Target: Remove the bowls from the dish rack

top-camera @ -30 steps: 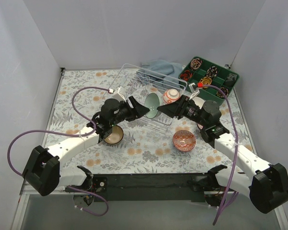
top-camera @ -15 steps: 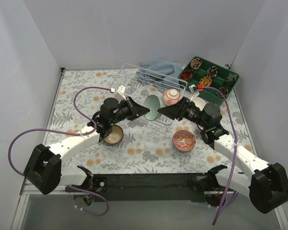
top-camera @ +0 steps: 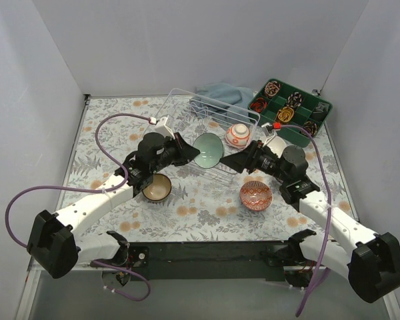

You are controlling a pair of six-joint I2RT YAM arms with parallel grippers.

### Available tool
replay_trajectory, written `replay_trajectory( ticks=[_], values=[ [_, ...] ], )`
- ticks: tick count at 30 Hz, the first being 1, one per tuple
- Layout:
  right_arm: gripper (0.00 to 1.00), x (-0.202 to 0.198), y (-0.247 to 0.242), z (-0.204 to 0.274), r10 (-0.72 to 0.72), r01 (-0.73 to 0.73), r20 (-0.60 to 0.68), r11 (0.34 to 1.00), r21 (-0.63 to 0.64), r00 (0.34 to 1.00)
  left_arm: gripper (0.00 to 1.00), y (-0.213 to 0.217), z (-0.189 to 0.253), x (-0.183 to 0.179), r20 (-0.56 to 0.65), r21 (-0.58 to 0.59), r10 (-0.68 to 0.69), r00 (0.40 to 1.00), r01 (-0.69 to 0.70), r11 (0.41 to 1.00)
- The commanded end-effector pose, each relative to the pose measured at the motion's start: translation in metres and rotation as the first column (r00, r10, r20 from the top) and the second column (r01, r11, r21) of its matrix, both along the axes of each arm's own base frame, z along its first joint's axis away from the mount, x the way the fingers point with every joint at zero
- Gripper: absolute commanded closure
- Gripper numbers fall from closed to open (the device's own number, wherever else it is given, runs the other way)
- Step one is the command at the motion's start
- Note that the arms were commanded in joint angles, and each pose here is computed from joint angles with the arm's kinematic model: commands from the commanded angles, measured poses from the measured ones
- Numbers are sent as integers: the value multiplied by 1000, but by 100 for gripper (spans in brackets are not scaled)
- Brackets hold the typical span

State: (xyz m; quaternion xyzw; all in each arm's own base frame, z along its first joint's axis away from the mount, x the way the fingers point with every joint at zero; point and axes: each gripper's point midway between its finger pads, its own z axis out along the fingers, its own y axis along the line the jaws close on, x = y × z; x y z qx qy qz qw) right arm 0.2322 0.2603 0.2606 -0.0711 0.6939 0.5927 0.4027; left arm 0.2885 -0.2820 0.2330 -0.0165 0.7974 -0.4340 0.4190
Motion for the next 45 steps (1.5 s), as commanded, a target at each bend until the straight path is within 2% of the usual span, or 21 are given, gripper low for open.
replay_trajectory(
  ticks=[1, 7, 10, 12, 18, 22, 25, 30, 33, 34, 36, 37, 39, 40, 41, 44, 45],
  values=[
    [13, 5, -9, 2, -52, 60, 85, 994, -94, 995, 100, 42, 8, 21, 129, 219, 125, 984, -151, 964],
    [12, 11, -17, -2, -100, 115, 80, 969, -219, 992, 100, 61, 10, 25, 193, 363, 123, 974, -187, 913],
    [12, 18, -13, 7, -136, 166, 120, 943, -288, 983, 100, 69, 5, 26, 199, 412, 129, 972, -202, 889],
    [12, 20, -11, -4, -153, 184, 110, 908, -376, 982, 100, 71, 2, 25, 203, 439, 124, 971, -204, 875],
    [18, 34, 11, -3, -217, 272, 164, 806, -526, 962, 100, 68, -3, 15, 208, 472, 102, 973, -191, 861],
    [21, 43, 30, -21, -208, 260, 157, 739, -622, 965, 100, 70, -1, 9, 219, 473, 100, 971, -195, 859],
    [26, 46, 47, -25, -185, 244, 159, 718, -651, 970, 100, 71, -1, 6, 223, 470, 94, 970, -191, 862],
    [40, 51, 65, -31, -171, 246, 178, 670, -700, 969, 100, 70, -2, 1, 218, 460, 81, 973, -175, 871],
    [53, 50, 73, -41, -150, 232, 178, 642, -731, 973, 100, 71, -2, 0, 219, 458, 83, 972, -178, 871],
    [62, 51, 75, -43, -144, 227, 176, 631, -742, 974, 100, 72, -2, 0, 221, 461, 84, 972, -180, 869],
    [72, 49, 78, -44, -134, 225, 181, 621, -751, 974, 100, 73, -3, 0, 222, 463, 85, 971, -182, 867],
    [82, 50, 79, -44, -133, 226, 183, 619, -752, 974, 100, 73, -4, -1, 220, 464, 83, 972, -179, 868],
    [90, 49, 77, -45, -135, 233, 190, 603, -763, 972, 100, 73, -5, -2, 217, 464, 79, 973, -174, 869],
    [97, 49, 76, -46, -136, 236, 193, 598, -766, 972, 100, 73, -4, -3, 219, 461, 80, 973, -175, 870],
    [99, 49, 75, -47, -137, 235, 190, 591, -772, 972, 100, 73, -3, -3, 220, 457, 81, 972, -176, 872],
    [99, 48, 71, -44, -141, 238, 192, 583, -777, 971, 79, 77, 1, -2, 238, 446, 100, 966, -200, 872],
    [99, 46, 67, -46, -140, 234, 187, 569, -789, 972, 60, 79, 3, -1, 243, 442, 107, 964, -208, 872]
  ],
)
